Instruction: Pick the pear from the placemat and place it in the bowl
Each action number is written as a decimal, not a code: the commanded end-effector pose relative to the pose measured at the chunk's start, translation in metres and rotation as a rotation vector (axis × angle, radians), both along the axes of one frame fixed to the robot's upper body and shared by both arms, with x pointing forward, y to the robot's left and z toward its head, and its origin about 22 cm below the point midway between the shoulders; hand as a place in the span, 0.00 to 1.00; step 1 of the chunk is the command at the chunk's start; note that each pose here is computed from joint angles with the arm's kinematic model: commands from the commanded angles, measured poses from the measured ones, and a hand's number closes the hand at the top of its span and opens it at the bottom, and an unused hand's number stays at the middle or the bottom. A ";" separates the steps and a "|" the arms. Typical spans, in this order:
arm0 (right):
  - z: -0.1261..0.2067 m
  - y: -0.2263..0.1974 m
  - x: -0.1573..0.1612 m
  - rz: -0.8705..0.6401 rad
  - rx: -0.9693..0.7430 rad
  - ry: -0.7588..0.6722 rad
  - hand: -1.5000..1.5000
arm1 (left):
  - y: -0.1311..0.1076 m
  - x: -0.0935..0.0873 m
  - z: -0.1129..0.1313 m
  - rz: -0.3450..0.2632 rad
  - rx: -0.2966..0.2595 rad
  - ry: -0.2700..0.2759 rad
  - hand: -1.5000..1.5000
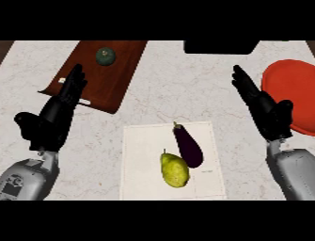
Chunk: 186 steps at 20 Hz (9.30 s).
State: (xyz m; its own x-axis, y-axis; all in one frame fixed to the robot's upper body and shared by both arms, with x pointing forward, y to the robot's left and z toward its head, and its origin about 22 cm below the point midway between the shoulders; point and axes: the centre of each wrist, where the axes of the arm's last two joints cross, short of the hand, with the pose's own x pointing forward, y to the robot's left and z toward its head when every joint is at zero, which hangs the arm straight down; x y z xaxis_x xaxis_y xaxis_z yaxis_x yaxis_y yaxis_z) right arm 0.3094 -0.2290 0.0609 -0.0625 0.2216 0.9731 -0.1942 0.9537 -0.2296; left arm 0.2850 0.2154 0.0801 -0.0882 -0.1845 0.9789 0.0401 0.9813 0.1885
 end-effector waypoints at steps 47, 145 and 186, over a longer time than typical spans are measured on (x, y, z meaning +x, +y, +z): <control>0.115 0.122 -0.033 1.148 -1.015 -0.068 0.00 | 0.099 -0.006 0.003 0.180 -0.085 -0.141 0.50; 0.176 -0.359 -0.046 0.111 -0.783 -0.480 1.00 | 0.106 0.007 0.006 0.168 -0.093 -0.181 0.50; 0.027 -0.256 0.042 0.367 -0.664 -0.071 0.00 | 0.099 0.024 0.004 0.134 -0.078 -0.187 0.50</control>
